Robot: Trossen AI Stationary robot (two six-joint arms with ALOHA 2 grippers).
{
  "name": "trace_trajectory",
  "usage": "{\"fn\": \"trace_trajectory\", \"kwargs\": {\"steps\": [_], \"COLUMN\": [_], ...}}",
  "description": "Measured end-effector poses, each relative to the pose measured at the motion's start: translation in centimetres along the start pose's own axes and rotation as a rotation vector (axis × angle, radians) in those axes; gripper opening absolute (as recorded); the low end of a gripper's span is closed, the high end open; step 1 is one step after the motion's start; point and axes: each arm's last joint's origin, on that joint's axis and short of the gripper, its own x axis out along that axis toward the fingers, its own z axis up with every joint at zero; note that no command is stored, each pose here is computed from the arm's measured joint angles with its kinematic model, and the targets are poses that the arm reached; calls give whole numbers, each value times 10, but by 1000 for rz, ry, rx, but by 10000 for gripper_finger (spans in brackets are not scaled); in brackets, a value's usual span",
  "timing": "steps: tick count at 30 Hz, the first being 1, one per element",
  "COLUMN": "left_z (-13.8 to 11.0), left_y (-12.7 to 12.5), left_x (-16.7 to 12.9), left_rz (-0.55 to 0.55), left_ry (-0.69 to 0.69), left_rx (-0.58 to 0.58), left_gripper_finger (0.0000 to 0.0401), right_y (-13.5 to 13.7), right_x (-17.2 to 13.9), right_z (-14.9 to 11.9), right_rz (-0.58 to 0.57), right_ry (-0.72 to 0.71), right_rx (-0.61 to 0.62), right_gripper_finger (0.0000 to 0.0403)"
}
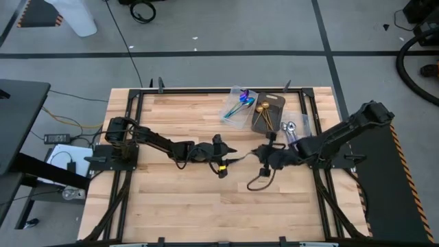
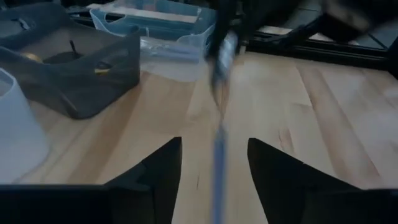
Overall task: Sort silverware by color (type)
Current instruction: Put the purple spoon into the right transparent bin
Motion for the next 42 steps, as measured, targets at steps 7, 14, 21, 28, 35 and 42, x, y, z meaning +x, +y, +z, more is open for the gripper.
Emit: {"fn": "trace_trajectory", "kwargs": {"steps": [7, 14, 21, 28, 35, 42], "left_z": [0, -1, -2, -4, -4, -5], "left_y": [0, 0, -3, -5, -5, -4], "left_x": [0, 0, 0, -1, -1, -1], "left_rz": [0, -20, -87, -88, -86, -84], "left_ry": [4, 17, 42, 54, 59, 68], "left_rx": [-40, -148, -184, -179, -177, -175], "left_gripper_finger": [183, 183, 183, 183, 183, 183], "right_y": [-37, -73, -99, -123, -143, -164], "right_x": [-27, -54, -68, -94, -100, -88], "right_z": [14, 34, 45, 54, 49, 44], "right_rz": [17, 28, 37, 83, 109, 63], "right_ry": [221, 378, 588, 744, 843, 890], "right_rx": [93, 198, 291, 325, 371, 400], "right_gripper_finger": [16, 16, 16, 18, 18, 18]}}
